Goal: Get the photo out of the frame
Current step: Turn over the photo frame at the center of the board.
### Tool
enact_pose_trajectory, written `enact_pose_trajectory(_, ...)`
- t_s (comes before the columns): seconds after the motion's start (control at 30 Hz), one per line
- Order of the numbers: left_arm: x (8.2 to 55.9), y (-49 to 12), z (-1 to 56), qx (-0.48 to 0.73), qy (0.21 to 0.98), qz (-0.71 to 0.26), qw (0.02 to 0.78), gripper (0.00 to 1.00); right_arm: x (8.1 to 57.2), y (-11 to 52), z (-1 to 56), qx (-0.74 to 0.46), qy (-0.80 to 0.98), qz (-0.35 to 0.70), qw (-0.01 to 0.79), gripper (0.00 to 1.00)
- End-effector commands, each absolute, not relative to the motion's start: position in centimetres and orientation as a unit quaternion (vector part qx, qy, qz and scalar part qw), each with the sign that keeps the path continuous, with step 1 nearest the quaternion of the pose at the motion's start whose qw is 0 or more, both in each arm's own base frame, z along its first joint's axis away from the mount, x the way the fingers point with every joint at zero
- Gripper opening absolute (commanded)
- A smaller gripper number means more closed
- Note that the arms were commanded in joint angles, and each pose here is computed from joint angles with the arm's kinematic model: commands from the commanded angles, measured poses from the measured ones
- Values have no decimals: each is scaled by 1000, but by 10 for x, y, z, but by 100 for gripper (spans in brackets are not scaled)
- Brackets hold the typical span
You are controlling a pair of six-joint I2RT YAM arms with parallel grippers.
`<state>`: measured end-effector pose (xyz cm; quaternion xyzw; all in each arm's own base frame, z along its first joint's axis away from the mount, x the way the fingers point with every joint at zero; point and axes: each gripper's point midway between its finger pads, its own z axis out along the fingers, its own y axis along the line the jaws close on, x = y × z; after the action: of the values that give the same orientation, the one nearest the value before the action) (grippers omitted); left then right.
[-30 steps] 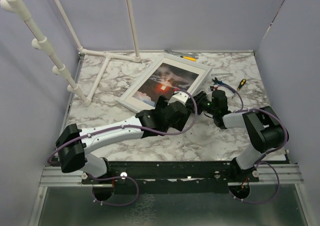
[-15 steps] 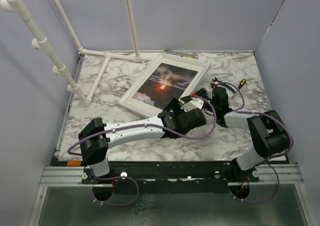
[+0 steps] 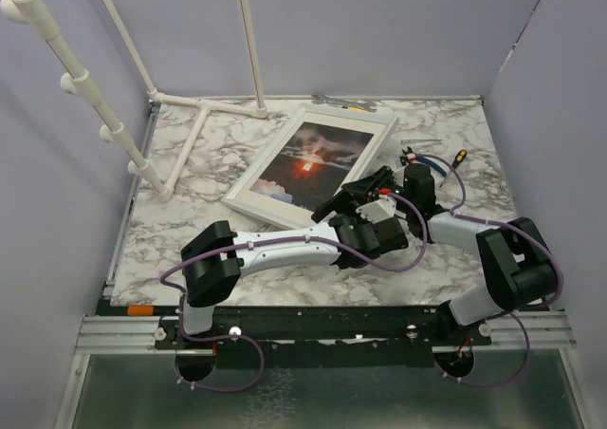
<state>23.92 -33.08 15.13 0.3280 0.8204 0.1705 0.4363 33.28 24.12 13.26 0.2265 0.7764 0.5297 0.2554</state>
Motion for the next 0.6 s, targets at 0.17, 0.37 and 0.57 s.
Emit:
enact_pose_trajectory(0.17, 241, -317, 156, 331, 799, 244, 439, 92, 335, 254, 196, 173, 735, 585, 295, 27)
enact_pose_trajectory(0.37, 241, -317, 154, 338, 787, 279, 435, 79, 335, 255, 199, 175, 734, 586, 294, 27)
enact_pose_trajectory(0.57, 240, -316, 150, 345, 776, 303, 431, 74, 334, 256, 201, 174, 733, 589, 292, 27)
